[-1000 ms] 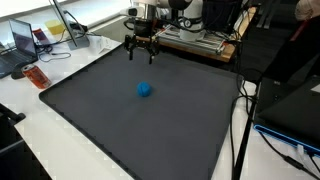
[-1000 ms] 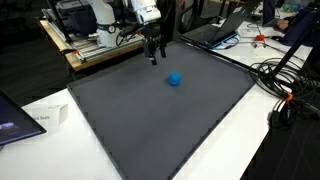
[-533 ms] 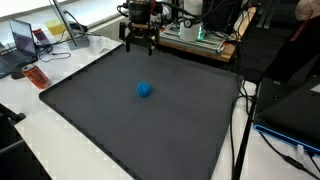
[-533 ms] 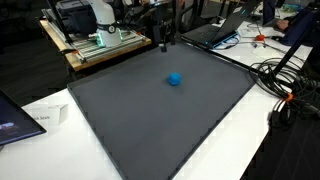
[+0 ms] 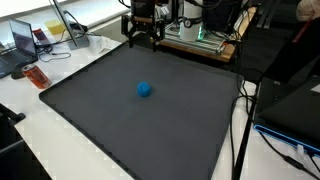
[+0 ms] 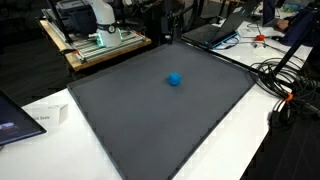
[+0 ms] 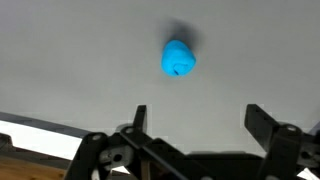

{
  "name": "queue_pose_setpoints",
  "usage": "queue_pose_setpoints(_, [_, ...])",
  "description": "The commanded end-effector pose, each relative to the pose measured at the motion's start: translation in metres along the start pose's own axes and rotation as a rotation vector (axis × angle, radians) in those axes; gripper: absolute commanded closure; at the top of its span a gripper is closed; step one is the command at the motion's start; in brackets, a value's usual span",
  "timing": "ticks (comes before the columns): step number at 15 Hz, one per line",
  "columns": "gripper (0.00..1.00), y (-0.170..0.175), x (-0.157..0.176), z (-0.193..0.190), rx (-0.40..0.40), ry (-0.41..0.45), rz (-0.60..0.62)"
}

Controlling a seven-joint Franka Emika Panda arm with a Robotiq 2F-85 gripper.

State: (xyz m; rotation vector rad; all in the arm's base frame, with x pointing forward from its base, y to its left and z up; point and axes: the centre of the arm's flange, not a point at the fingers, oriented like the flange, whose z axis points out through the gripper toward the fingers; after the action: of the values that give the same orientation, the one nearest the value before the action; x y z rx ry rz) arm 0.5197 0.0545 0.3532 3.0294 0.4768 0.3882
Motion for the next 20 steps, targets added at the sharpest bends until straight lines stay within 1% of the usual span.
queue_pose_setpoints(1, [0.00,0.000,0.000,0.000,0.000,-0.001,0.000])
queue_pose_setpoints(2, [0.00,0.005,0.006,0.005,0.002,-0.036,0.017])
queue_pose_setpoints(3, [0.00,0.008,0.014,0.011,0.030,-0.049,0.021])
queue_pose_setpoints(5, [0.00,0.008,0.023,0.021,0.050,-0.085,0.037])
queue_pose_setpoints(8, [0.00,0.010,0.034,0.042,0.056,-0.124,0.067])
queue_pose_setpoints(9, [0.00,0.010,0.037,0.052,0.057,-0.152,0.078])
queue_pose_setpoints(14, [0.00,0.008,0.044,0.093,0.103,-0.188,0.109])
queue_pose_setpoints(17, [0.00,0.007,0.047,0.115,0.092,-0.220,0.143])
queue_pose_setpoints(20, [0.00,0.007,0.045,0.134,0.105,-0.232,0.163])
